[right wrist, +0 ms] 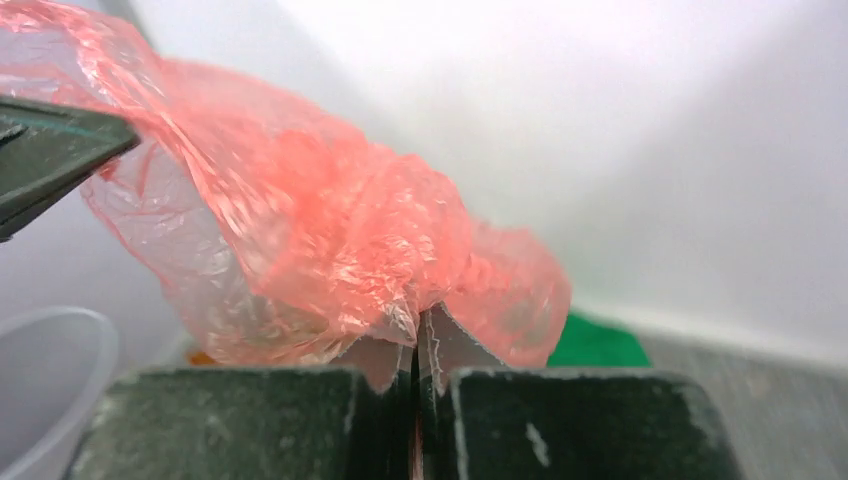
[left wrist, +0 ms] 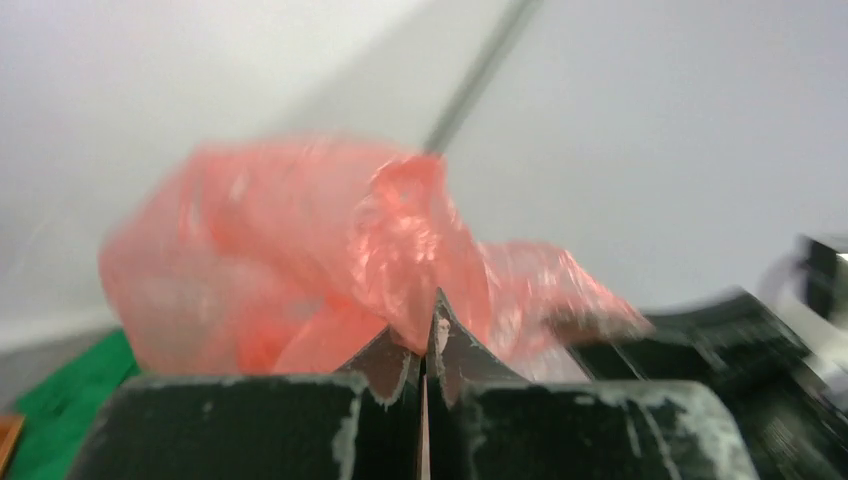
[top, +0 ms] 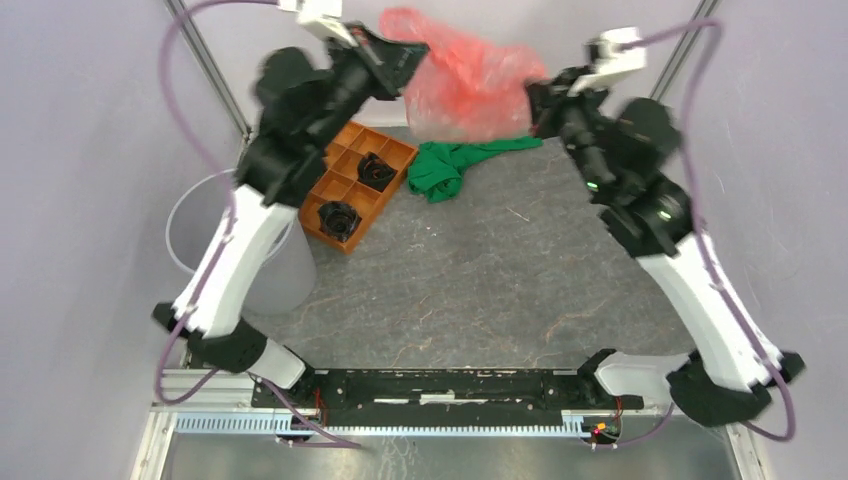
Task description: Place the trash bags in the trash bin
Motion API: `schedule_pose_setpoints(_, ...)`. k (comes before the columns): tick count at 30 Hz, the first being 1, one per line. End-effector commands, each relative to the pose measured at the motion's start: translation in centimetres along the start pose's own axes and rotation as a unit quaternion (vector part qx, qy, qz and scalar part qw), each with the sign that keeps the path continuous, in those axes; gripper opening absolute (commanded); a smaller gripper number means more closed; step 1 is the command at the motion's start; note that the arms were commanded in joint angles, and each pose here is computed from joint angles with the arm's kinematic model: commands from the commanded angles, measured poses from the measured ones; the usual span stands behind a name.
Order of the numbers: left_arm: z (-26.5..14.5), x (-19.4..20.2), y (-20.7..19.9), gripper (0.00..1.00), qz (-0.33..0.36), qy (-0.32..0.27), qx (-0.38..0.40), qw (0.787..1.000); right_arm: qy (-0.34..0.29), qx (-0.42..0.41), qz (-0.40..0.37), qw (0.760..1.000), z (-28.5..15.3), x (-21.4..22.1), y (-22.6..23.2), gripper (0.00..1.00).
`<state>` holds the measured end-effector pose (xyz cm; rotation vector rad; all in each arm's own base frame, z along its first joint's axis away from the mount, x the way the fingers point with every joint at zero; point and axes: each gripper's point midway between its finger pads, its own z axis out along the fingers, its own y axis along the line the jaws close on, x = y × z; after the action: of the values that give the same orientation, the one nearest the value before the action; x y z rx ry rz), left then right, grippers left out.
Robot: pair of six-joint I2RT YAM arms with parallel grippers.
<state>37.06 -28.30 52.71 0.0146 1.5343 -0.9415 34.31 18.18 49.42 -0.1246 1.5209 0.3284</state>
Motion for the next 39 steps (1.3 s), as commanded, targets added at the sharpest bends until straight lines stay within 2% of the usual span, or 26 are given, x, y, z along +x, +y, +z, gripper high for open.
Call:
schedule_pose_setpoints(1,-8.5,-4.7,-8.4,0.02,0.064,-0.033,0.167,0.983,-0.175,-0.142,-0.006,0.974,-8.2,-10.5,2.7,0.00)
schedule_pose_setpoints(3,-8.9,-1.8,-5.1,0.02,0.055,-0.032,0.122,0.990,-0.184,-0.156,-0.008,0.971,-9.0,-8.0,2.7,0.01)
schedule_pose_setpoints(5,-8.3,4.1,0.9,0.02,0.046,0.014,0.033,0.998,-0.145,-0.136,-0.018,0.980,-7.9,-1.7,1.7,0.01)
schedule_pose_setpoints(8,-8.7,16.8,11.2,0.02,0.038,0.138,-0.106,0.984,0.020,-0.060,-0.049,0.997,-5.0,14.7,-1.5,0.00)
schedule_pose_setpoints(10,-11.0,23.9,15.9,0.02,0.018,0.210,-0.166,0.963,0.151,-0.050,-0.067,0.985,-5.9,24.9,-2.7,0.00)
schedule_pose_setpoints(12,-13.0,27.5,17.2,0.02,-0.005,0.241,-0.166,0.956,0.220,-0.077,-0.059,0.971,-8.0,31.5,-2.5,0.01)
schedule_pose_setpoints(13,-13.7,28.1,17.3,0.02,-0.009,0.245,-0.160,0.956,0.230,-0.090,-0.046,0.968,-8.9,32.6,-2.2,0.01)
schedule_pose_setpoints(14,-14.1,28.1,17.2,0.02,-0.011,0.244,-0.156,0.957,0.226,-0.099,-0.036,0.968,-9.4,32.6,-2.0,0.00)
schedule_pose_setpoints(16,-13.8,25.8,15.6,0.02,0.001,0.231,-0.136,0.963,0.189,-0.118,-0.021,0.975,-9.4,29.2,-1.0,0.00)
schedule_pose_setpoints(22,-11.5,9.0,3.4,0.02,0.042,0.101,0.004,0.994,0.028,-0.120,-0.037,0.992,-7.5,8.8,0.6,0.00)
schedule_pose_setpoints(25,-12.2,5.3,1.0,0.02,0.045,0.054,0.036,0.997,-0.017,-0.110,-0.030,0.993,-7.4,5.3,0.5,0.01)
schedule_pose_setpoints(27,-12.4,6.9,2.9,0.02,0.044,0.062,0.006,0.997,0.000,-0.100,-0.032,0.994,-6.8,8.1,0.1,0.00)
schedule_pose_setpoints(30,-13.4,14.1,9.5,0.02,0.047,0.133,-0.094,0.986,0.103,-0.087,-0.044,0.990,-6.3,18.6,-0.8,0.00)
schedule_pose_setpoints(32,-15.6,18.5,13.3,0.02,0.055,0.184,-0.145,0.971,0.176,-0.072,-0.050,0.980,-7.6,25.4,-2.1,0.00)
schedule_pose_setpoints(33,-17.2,19.3,14.2,0.02,0.061,0.191,-0.155,0.967,0.201,-0.064,-0.050,0.976,-8.6,28.1,-2.8,0.00)
schedule_pose_setpoints(35,-19.7,19.7,15.2,0.02,0.081,0.188,-0.160,0.966,0.203,-0.056,-0.042,0.977,-10.4,29.8,-3.8,0.00)
schedule_pose_setpoints(39,-22.6,17.1,14.6,0.02,0.111,0.170,-0.159,0.966,0.160,-0.074,-0.021,0.984,-12.0,28.0,-3.6,0.01)
